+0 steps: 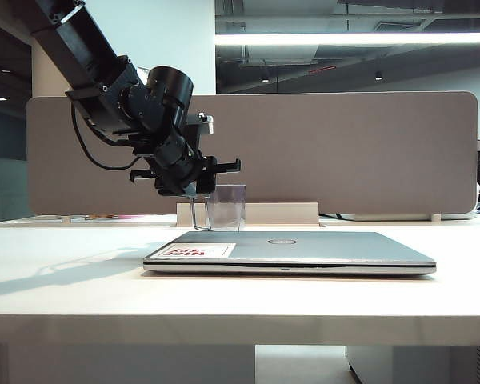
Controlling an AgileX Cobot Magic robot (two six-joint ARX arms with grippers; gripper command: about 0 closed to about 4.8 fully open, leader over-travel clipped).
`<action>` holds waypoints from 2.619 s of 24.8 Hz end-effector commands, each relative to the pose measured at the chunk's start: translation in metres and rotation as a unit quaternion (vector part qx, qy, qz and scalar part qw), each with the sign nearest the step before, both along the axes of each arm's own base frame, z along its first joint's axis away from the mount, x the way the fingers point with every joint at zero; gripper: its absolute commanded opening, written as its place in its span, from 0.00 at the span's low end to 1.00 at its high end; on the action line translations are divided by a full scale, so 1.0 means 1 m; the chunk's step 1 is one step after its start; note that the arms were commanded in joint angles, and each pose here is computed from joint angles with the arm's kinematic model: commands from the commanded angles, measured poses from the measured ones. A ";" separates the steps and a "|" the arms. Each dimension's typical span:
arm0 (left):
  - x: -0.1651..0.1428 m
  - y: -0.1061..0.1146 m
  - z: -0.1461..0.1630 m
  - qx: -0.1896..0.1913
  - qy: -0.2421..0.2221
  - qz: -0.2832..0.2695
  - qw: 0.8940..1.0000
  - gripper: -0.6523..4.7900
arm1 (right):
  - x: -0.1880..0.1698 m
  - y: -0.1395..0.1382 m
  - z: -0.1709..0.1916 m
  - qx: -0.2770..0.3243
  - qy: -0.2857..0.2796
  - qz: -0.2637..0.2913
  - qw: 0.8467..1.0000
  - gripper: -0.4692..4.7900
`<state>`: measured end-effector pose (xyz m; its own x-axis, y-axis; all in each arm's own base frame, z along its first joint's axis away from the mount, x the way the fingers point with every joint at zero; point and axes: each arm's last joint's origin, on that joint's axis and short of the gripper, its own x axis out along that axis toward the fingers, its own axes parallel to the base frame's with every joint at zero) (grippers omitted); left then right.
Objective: Pick up the water cup and place it on the left side of the laptop.
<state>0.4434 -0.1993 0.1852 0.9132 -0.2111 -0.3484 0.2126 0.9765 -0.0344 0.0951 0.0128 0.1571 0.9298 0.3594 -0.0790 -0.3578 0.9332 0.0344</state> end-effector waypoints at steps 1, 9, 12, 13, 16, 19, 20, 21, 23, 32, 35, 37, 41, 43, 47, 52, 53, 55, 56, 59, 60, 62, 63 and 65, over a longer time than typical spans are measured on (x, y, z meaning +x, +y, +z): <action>0.004 -0.001 0.004 0.007 0.000 0.020 1.000 0.33 | 0.000 0.000 -0.001 0.000 -0.003 0.000 1.000 0.07; 0.009 0.007 -0.008 -0.029 0.029 0.046 0.998 0.34 | 0.000 0.000 -0.001 0.000 -0.003 0.000 1.000 0.07; 0.012 0.012 -0.011 -0.054 0.040 0.063 0.996 0.34 | 0.000 0.000 -0.001 0.000 -0.003 0.001 1.000 0.08; 0.012 0.013 -0.011 -0.058 0.041 0.066 0.995 0.34 | 0.000 0.000 -0.001 0.000 -0.003 0.001 1.000 0.07; 0.015 0.019 -0.010 -0.078 0.041 0.077 0.993 0.34 | 0.000 0.000 -0.001 0.000 -0.003 0.002 1.000 0.07; 0.016 0.022 -0.011 -0.090 0.046 0.071 0.992 0.34 | 0.000 0.000 -0.001 0.000 -0.003 0.002 1.000 0.08; 0.016 0.022 -0.011 -0.092 0.050 0.062 0.993 0.34 | 0.000 0.000 -0.001 0.000 -0.003 0.002 1.000 0.07; 0.016 0.022 -0.011 -0.097 0.054 0.050 0.993 0.34 | 0.000 0.000 -0.001 0.000 -0.003 0.001 1.000 0.07; 0.016 0.021 -0.010 -0.105 0.054 0.039 0.992 0.34 | 0.000 0.000 -0.001 0.000 -0.002 0.002 1.000 0.07; 0.017 0.021 -0.008 -0.142 0.052 0.039 0.988 0.34 | 0.000 0.000 -0.002 0.000 0.005 0.002 1.000 0.07; 0.018 0.021 -0.004 -0.146 0.031 0.044 0.988 0.34 | 0.000 0.000 -0.005 0.000 0.017 0.002 1.000 0.07; 0.020 0.023 -0.002 -0.150 0.023 0.046 0.987 0.34 | 0.000 0.000 -0.005 0.000 0.021 0.002 1.000 0.08; 0.029 0.022 -0.003 -0.149 0.025 0.048 0.987 0.34 | 0.000 0.000 -0.005 0.000 0.019 0.002 1.000 0.07; 0.032 0.021 -0.003 -0.148 0.026 0.048 0.987 0.34 | 0.000 0.000 -0.005 0.000 0.020 0.002 1.000 0.07; 0.041 0.017 -0.005 -0.141 0.034 0.048 0.988 0.34 | 0.000 0.000 -0.005 0.000 0.019 0.002 1.000 0.08; 0.045 0.018 -0.006 -0.125 0.019 0.088 0.988 0.34 | 0.000 0.000 -0.005 0.000 0.020 0.002 1.000 0.07; 0.045 0.019 -0.007 -0.112 0.016 0.090 0.990 0.34 | 0.000 0.000 -0.005 0.000 0.019 0.002 1.000 0.07; 0.046 0.019 -0.010 -0.094 0.012 0.085 0.992 0.34 | 0.000 0.000 -0.005 0.000 0.020 0.002 1.000 0.07; 0.047 0.019 -0.010 -0.094 0.012 0.085 0.992 0.34 | 0.000 0.000 -0.005 0.000 0.020 0.002 1.000 0.07; 0.048 0.018 -0.011 -0.100 0.000 0.084 0.991 0.34 | 0.000 0.000 -0.005 0.000 0.020 0.002 1.000 0.07; 0.049 0.018 -0.011 -0.101 -0.002 0.084 0.991 0.34 | 0.000 0.000 -0.005 0.000 0.020 0.002 1.000 0.07; 0.050 0.019 -0.011 -0.102 -0.005 0.087 0.991 0.34 | 0.000 0.000 -0.005 0.000 0.020 0.002 1.000 0.08; 0.051 0.021 -0.011 -0.104 -0.010 0.087 0.991 0.34 | 0.000 0.000 -0.005 0.000 0.020 0.002 1.000 0.07; 0.053 0.022 -0.011 -0.109 -0.020 0.087 0.990 0.34 | 0.000 0.000 -0.005 0.000 0.020 0.002 1.000 0.08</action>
<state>0.4929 -0.1800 0.1694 0.9404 -0.1215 -0.3177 0.0448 0.9702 -0.2382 0.0946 0.0128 0.1524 0.9246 0.3596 -0.1256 -0.3560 0.9331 0.0505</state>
